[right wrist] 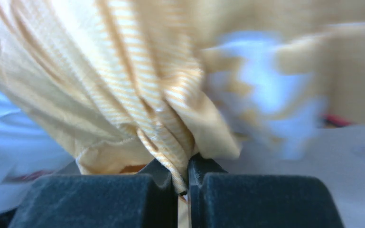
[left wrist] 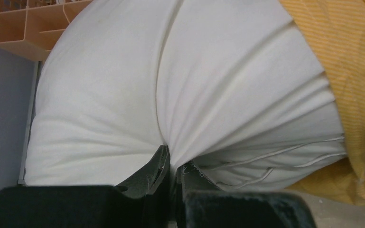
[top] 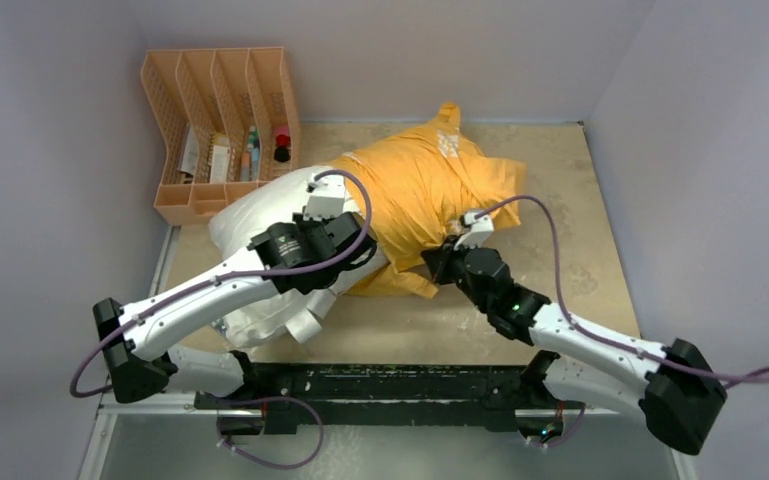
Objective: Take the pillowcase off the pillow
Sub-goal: Remove the pillow from the pillowcase.
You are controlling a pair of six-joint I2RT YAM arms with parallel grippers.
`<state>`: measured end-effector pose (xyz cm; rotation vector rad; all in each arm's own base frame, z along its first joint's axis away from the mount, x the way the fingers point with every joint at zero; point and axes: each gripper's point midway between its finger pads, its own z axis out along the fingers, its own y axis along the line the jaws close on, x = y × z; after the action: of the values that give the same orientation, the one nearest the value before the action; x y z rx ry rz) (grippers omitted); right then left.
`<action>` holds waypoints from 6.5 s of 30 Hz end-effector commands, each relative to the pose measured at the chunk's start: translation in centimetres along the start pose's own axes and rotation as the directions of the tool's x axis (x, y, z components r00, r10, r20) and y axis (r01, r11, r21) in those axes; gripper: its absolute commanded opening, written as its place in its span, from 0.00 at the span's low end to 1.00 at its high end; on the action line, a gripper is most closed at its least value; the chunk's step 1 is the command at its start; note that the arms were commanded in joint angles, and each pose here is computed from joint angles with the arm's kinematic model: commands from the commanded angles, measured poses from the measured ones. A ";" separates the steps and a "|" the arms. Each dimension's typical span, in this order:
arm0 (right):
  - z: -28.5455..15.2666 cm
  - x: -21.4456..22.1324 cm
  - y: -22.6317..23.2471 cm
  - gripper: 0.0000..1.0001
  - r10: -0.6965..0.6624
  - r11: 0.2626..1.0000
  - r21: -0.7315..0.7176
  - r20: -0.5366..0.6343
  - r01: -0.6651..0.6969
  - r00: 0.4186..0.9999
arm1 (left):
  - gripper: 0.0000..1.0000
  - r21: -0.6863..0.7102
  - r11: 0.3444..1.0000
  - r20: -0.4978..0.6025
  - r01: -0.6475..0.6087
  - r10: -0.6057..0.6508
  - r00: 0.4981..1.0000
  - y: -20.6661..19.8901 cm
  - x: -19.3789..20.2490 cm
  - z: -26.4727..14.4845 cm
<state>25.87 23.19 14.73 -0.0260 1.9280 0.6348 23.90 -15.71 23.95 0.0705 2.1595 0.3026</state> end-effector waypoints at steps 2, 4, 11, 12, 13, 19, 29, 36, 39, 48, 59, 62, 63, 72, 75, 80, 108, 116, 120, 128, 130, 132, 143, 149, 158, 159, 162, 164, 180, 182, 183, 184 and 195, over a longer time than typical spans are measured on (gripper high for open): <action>-3.4 -3.4 -9.1 0.00 -0.064 0.951 0.306 0.050 0.046 0.997 | 0.00 -0.167 0.986 0.074 0.024 -0.011 0.997 7.1 -1.6 -1.2; -3.6 -3.8 -6.1 0.08 -0.062 0.990 0.131 0.074 0.052 0.995 | 0.00 -0.157 0.987 0.061 0.020 -0.010 0.998 6.9 -1.2 -1.0; -5.4 -4.4 -4.0 0.59 0.112 0.991 0.070 0.042 -0.115 0.993 | 0.00 -0.068 0.997 0.035 0.046 -0.044 0.998 4.7 -0.1 -0.4; -5.7 -4.8 -4.6 0.62 0.116 0.986 0.119 0.044 -0.120 0.992 | 0.00 -0.065 0.997 0.033 0.046 -0.044 0.998 4.5 -0.1 -0.3; -6.1 -5.5 -5.3 0.66 0.117 0.978 0.166 0.058 -0.126 0.991 | 0.00 -0.065 0.997 0.032 0.043 -0.041 0.999 4.4 -0.1 -0.2; -7.7 -9.8 -6.1 0.85 0.141 0.941 0.285 0.156 -0.181 0.978 | 0.00 -0.059 0.998 0.012 0.010 -0.009 1.000 3.8 0.5 0.2; -3.4 -9.1 -8.4 0.53 0.059 0.911 0.408 0.009 -0.058 0.998 | 0.00 -0.015 0.999 0.006 0.039 -0.039 0.999 3.3 0.6 0.0; -6.9 -14.1 -16.4 0.00 0.000 0.749 0.655 0.144 -0.095 0.990 | 0.00 -0.094 0.994 0.015 0.063 -0.062 0.998 5.6 1.4 -0.3; -8.7 -15.7 -19.8 0.00 0.022 0.705 0.694 0.179 -0.143 0.984 | 0.00 -0.125 0.991 0.000 0.048 -0.049 0.999 6.3 2.0 -0.3; -9.4 -17.5 -23.0 0.00 0.226 0.730 0.617 0.190 -0.295 0.956 | 0.00 -0.118 0.992 -0.018 0.055 -0.058 0.998 7.7 3.7 -0.7; -12.2 -19.3 -18.9 0.67 0.148 0.811 0.553 0.122 -0.191 0.981 | 0.00 0.069 0.997 -0.049 0.034 -0.030 0.998 4.0 3.9 -0.5; -11.2 -20.6 -15.7 0.72 0.070 0.915 0.390 0.098 -0.103 0.993 | 0.00 0.098 0.995 -0.048 0.033 -0.028 0.998 3.2 3.8 -0.4; -10.1 -20.4 -13.8 0.73 0.061 0.962 0.264 0.060 -0.074 0.996 | 0.00 0.111 0.993 -0.047 0.031 -0.026 0.999 2.9 3.7 -0.4; -1.4 -11.1 -9.1 0.77 0.078 0.992 -0.065 -0.385 -0.111 0.920 | 0.00 0.156 0.988 -0.066 0.017 -0.007 0.998 1.6 4.3 -0.2; 0.1 -9.4 -9.8 0.65 0.082 0.995 -0.018 -0.431 -0.099 0.899 | 0.00 0.166 0.986 -0.065 0.024 -0.014 0.998 1.4 4.3 -0.2; -2.0 -11.6 -18.2 0.00 0.130 0.880 0.474 -0.305 0.032 0.944 | 0.00 0.194 0.980 -0.082 0.033 -0.018 0.996 1.1 4.6 -0.6; 5.3 -14.1 -2.5 0.88 -0.121 0.992 -0.075 -0.355 0.100 0.927 | 0.00 0.604 0.797 -0.144 -0.011 0.123 0.982 -9.6 10.7 -5.4; 5.1 0.9 -8.7 0.41 -0.052 0.962 0.174 -0.640 0.211 0.766 | 0.45 0.528 0.830 -0.001 0.182 -0.214 0.977 -5.1 2.1 -7.3; 2.1 4.5 -8.7 0.32 0.022 0.984 0.159 -0.571 0.084 0.821 | 0.79 0.472 0.842 0.164 0.263 -0.377 0.912 0.1 -6.0 -9.5; 0.5 5.1 -7.7 0.23 -0.064 0.998 -0.003 -0.407 0.068 0.911 | 0.87 0.188 0.954 0.014 0.235 -0.241 0.970 2.1 -8.8 1.0; 0.3 5.4 -8.1 0.23 -0.069 0.997 0.006 -0.400 0.078 0.914 | 0.87 0.250 0.927 -0.087 0.279 -0.265 0.960 0.8 -7.3 4.2; -0.1 5.6 -8.3 0.22 -0.075 0.997 0.001 -0.387 0.082 0.919 | 0.87 0.302 0.892 -0.147 0.337 -0.305 0.941 -0.4 -6.1 6.5; -2.0 -5.8 -4.4 0.40 -0.166 0.986 -0.011 -0.193 0.167 0.967 | 0.00 0.447 0.789 -0.382 0.421 -0.257 0.888 -3.0 6.4 5.2; -2.0 -14.7 -0.4 0.71 -0.186 0.982 -0.033 -0.093 0.183 0.978 | 0.00 0.615 0.690 -0.218 0.382 -0.317 0.923 -1.8 4.7 -0.9; 4.4 -13.6 2.3 0.73 -0.139 0.990 -0.072 -0.391 0.121 0.910 | 0.00 0.671 0.664 -0.243 0.329 -0.222 0.944 -3.5 7.4 -3.5; 4.7 -12.6 2.0 0.73 -0.144 0.990 -0.058 -0.440 0.132 0.887 | 0.00 0.667 0.665 -0.229 0.335 -0.245 0.942 -3.1 7.0 -3.7; 4.4 -7.7 2.0 0.73 -0.178 0.983 -0.076 -0.598 0.166 0.781 | 0.00 0.633 0.685 -0.195 0.360 -0.309 0.931 -1.4 6.6 -3.7; 3.7 -4.8 2.5 0.73 -0.186 0.982 -0.102 -0.664 0.159 0.724 | 0.00 0.630 0.680 -0.195 0.376 -0.330 0.923 -1.1 6.5 -4.0; -3.3 -13.2 -3.9 0.00 -0.074 0.944 0.278 -0.349 0.179 0.934 | 0.00 0.357 0.823 -0.161 0.441 -0.411 0.897 3.2 7.1 -1.0; -4.4 -13.8 -5.8 0.00 -0.049 0.931 0.327 -0.331 0.163 0.942 | 0.00 0.319 0.827 -0.139 0.464 -0.443 0.886 4.2 7.0 -1.0; -4.8 -14.0 -6.6 0.00 -0.046 0.923 0.348 -0.321 0.163 0.946 | 0.00 0.306 0.828 -0.132 0.470 -0.452 0.882 4.7 7.0 -1.0; -5.2 -14.3 -7.0 0.00 -0.047 0.918 0.361 -0.306 0.162 0.951 | 0.00 0.290 0.830 -0.125 0.477 -0.461 0.878 5.0 7.0 -1.0; -5.3 -21.9 -5.1 0.00 -0.139 0.917 0.357 -0.130 0.177 0.982 | 0.00 0.134 0.841 -0.049 0.524 -0.523 0.851 9.6 7.3 -1.5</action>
<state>29.47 15.79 25.72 -0.0806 2.3274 0.4233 18.98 -14.42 23.60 -0.2765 2.0930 -0.6483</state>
